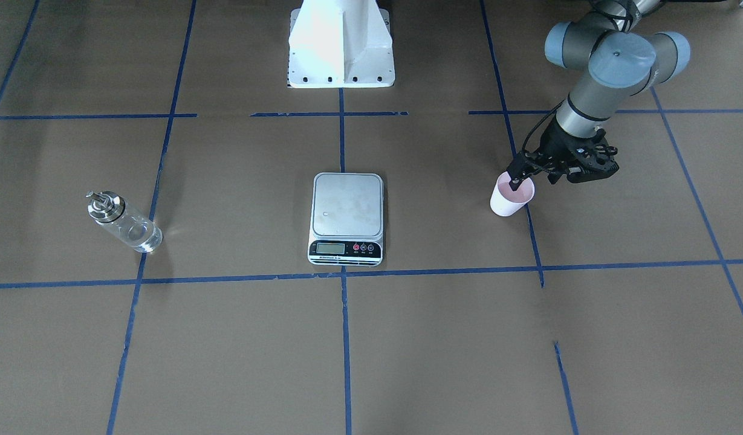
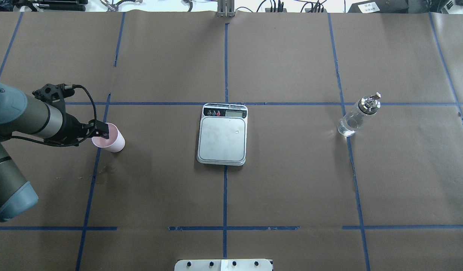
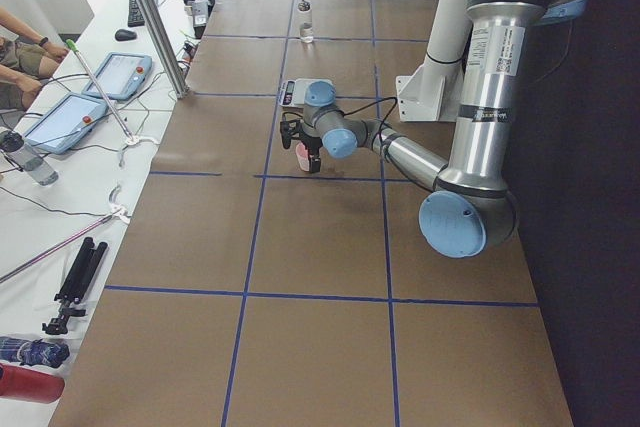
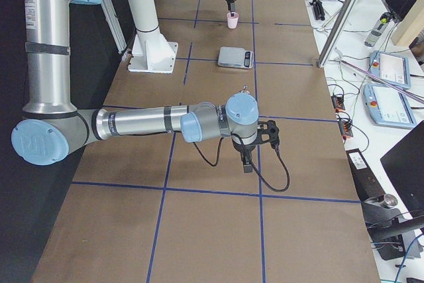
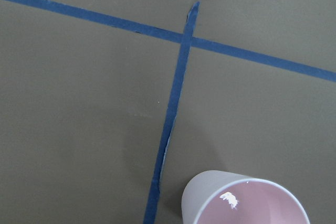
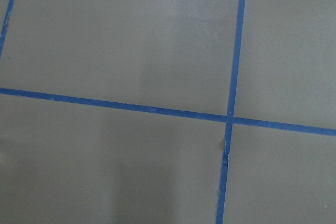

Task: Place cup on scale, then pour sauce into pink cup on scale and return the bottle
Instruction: 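Reach the left gripper down to the pink cup and grasp it, then lift the pink cup with the left gripper and carry it onto the scale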

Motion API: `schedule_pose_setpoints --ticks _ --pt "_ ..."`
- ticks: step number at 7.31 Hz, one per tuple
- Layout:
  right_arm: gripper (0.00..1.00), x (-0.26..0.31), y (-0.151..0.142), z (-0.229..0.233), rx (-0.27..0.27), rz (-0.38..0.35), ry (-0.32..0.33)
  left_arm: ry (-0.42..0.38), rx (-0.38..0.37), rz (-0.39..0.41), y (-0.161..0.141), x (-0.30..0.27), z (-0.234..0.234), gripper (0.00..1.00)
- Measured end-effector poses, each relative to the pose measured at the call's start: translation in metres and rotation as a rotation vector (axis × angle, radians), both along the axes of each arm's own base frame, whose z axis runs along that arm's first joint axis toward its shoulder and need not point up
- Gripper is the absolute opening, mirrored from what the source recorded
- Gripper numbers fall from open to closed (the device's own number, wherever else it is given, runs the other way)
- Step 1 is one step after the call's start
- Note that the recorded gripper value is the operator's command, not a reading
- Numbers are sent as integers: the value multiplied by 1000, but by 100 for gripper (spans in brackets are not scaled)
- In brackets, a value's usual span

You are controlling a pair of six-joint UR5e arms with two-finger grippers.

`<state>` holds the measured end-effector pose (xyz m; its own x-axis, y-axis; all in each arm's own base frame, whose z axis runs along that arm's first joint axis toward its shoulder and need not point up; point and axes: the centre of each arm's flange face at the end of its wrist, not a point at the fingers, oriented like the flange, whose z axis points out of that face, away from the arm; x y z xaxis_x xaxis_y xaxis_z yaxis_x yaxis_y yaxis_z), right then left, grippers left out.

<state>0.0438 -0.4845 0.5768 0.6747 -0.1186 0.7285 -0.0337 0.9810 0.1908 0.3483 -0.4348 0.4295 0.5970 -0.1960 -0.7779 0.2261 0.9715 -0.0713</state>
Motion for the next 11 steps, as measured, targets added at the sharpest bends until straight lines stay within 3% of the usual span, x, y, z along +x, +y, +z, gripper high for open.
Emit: schedule_pose_setpoints --ticks 1,3,4,8,11 --pt "100 0 0 0 1 0 0 -3 -1 5 1 4 2 78" --pt "100 0 0 0 -1 0 0 -5 2 8 2 6 2 13" --pt "100 0 0 0 -1 0 0 -5 2 9 2 6 1 0" --pt "100 0 0 0 -1 -1 -2 10 6 10 4 3 -14 0" --pt "100 1 1 -6 13 0 0 -22 -26 4 4 -4 -110 0"
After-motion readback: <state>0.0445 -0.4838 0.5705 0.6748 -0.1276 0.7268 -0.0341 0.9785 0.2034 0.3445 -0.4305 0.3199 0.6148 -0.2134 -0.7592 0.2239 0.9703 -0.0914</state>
